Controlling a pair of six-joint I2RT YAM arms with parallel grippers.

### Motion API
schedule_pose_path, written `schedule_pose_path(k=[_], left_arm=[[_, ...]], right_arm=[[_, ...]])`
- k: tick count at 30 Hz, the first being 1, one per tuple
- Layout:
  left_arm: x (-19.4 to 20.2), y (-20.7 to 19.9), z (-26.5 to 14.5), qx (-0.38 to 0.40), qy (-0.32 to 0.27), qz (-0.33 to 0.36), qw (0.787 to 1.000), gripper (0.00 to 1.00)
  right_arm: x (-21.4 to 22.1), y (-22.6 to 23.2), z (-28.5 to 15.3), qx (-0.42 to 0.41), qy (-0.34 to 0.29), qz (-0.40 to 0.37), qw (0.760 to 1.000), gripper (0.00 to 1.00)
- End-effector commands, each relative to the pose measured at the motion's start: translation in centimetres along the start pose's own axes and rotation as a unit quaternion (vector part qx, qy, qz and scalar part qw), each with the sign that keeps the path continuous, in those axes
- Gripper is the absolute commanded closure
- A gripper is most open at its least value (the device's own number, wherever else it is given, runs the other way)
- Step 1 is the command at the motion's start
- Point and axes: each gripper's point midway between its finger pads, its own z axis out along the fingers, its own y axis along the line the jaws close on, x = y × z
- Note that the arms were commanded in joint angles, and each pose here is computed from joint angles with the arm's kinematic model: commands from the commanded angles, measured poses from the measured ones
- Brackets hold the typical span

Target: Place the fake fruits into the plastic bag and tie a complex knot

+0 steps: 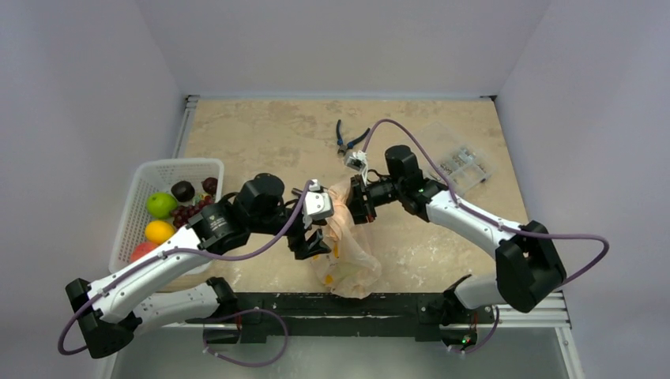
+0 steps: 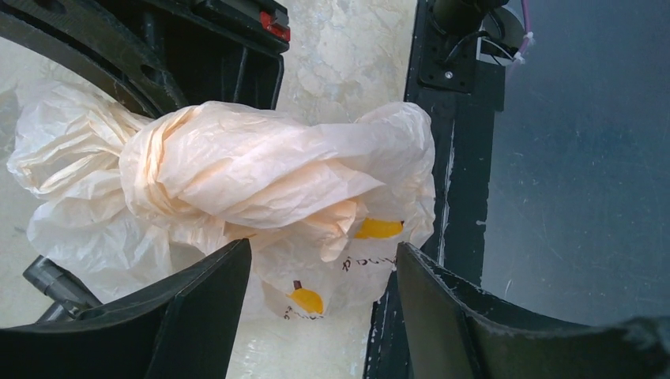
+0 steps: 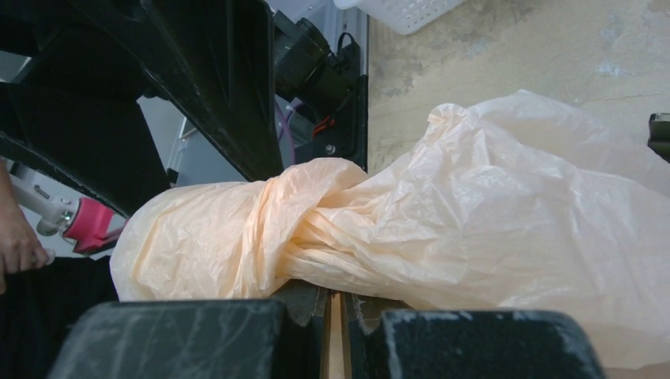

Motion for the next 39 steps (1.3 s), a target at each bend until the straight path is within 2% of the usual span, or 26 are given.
schedule_pose_path(k=[1,7,16,22,27,29,32,39], left_arm=[[-1.8,0.9,0.9,-0.029,-0.022,-0.036,0.999,0.33],[-2.3,1.3,1.4,-0.038,-0.021,-0.072,0.996,0.31],[-2.4,2.4,1.6,-0.067,-0.013,-0.084,0.994,0.37],[-2.7,1.8,1.5,-0.051,-0.012,-0.092,0.994,0.24],[-3.1,1.9,1.6,-0.055,-0.017,-0.099,0.993,0.26],[-3.3,2.0,1.7,-0.056,-0.017,-0.104,0.993,0.3],[-3.2,2.0,1.9,-0.052,-0.013,-0.106,0.993,0.42],[-1.5,2.0,1.2,-0.059,-0.001,-0.091,0.994,0.88]], right_arm=[[-1.9,1.1,-0.3,0.004,-0.016,-0.042,0.999,1.0],[-2.0,1.1,-0.4,0.012,-0.02,-0.046,0.999,1.0],[-1.9,0.9,-0.5,0.021,-0.022,-0.05,0.998,1.0],[-1.7,0.3,-0.5,0.04,-0.021,-0.054,0.997,1.0],[-1.8,0.1,-0.4,0.05,-0.022,-0.06,0.997,1.0],[-1.7,0.1,-0.4,0.051,-0.02,-0.063,0.997,1.0],[-1.5,0.1,-0.5,0.053,-0.018,-0.064,0.996,1.0],[-1.0,0.7,-0.7,0.042,-0.006,-0.064,0.997,1.0]])
